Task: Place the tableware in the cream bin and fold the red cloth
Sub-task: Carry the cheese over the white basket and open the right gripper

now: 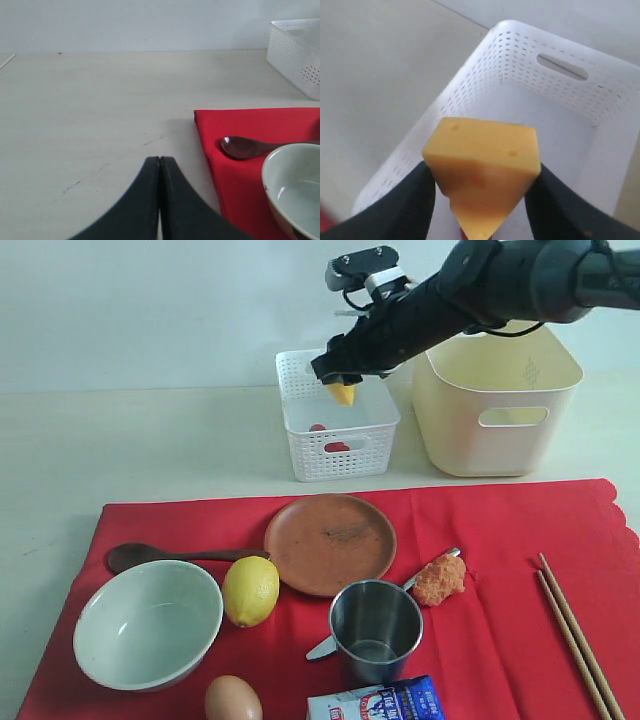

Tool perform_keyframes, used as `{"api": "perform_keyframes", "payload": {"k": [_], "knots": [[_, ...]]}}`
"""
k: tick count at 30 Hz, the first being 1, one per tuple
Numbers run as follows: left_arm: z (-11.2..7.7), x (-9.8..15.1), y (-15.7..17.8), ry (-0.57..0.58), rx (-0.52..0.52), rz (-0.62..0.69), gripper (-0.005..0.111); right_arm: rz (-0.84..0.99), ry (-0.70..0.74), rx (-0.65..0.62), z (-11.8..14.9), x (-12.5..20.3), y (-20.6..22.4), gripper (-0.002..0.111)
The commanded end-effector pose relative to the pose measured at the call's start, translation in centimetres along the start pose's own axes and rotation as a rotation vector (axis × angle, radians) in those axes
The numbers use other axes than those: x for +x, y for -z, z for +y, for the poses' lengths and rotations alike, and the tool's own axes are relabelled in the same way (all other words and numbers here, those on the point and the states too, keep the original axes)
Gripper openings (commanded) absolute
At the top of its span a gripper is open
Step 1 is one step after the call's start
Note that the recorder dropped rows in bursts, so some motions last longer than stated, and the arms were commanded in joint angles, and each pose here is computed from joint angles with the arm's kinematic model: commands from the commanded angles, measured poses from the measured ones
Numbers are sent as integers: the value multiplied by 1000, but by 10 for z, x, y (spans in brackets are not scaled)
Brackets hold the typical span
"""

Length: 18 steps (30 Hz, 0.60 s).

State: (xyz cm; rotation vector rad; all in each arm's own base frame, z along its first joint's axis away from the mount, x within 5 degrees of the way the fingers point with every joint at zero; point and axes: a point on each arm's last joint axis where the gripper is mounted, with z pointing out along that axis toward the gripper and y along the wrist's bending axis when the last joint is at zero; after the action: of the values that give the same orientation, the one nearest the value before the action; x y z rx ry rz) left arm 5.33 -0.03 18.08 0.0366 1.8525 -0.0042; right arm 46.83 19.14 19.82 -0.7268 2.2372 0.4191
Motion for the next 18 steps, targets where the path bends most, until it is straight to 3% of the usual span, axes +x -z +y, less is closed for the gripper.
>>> {"api": "perform_keyframes", "payload": {"k": [1, 5, 7, 12, 14, 18], "knots": [[0, 0, 0, 0, -2, -11, 0, -7, 44, 21, -9, 0, -23, 0], [0, 0, 0, 0, -2, -11, 0, 22, 84, 34, -15, 8, -42, 3], [0, 0, 0, 0, -2, -11, 0, 48, 121, 52, -18, 14, -48, 14], [0, 0, 0, 0, -2, -11, 0, 57, 139, 57, -18, 13, -46, 56], [0, 0, 0, 0, -2, -11, 0, 53, 128, 53, -17, 9, -41, 65], [0, 0, 0, 0, -2, -11, 0, 50, 81, 36, -11, -5, -20, 68]]}}
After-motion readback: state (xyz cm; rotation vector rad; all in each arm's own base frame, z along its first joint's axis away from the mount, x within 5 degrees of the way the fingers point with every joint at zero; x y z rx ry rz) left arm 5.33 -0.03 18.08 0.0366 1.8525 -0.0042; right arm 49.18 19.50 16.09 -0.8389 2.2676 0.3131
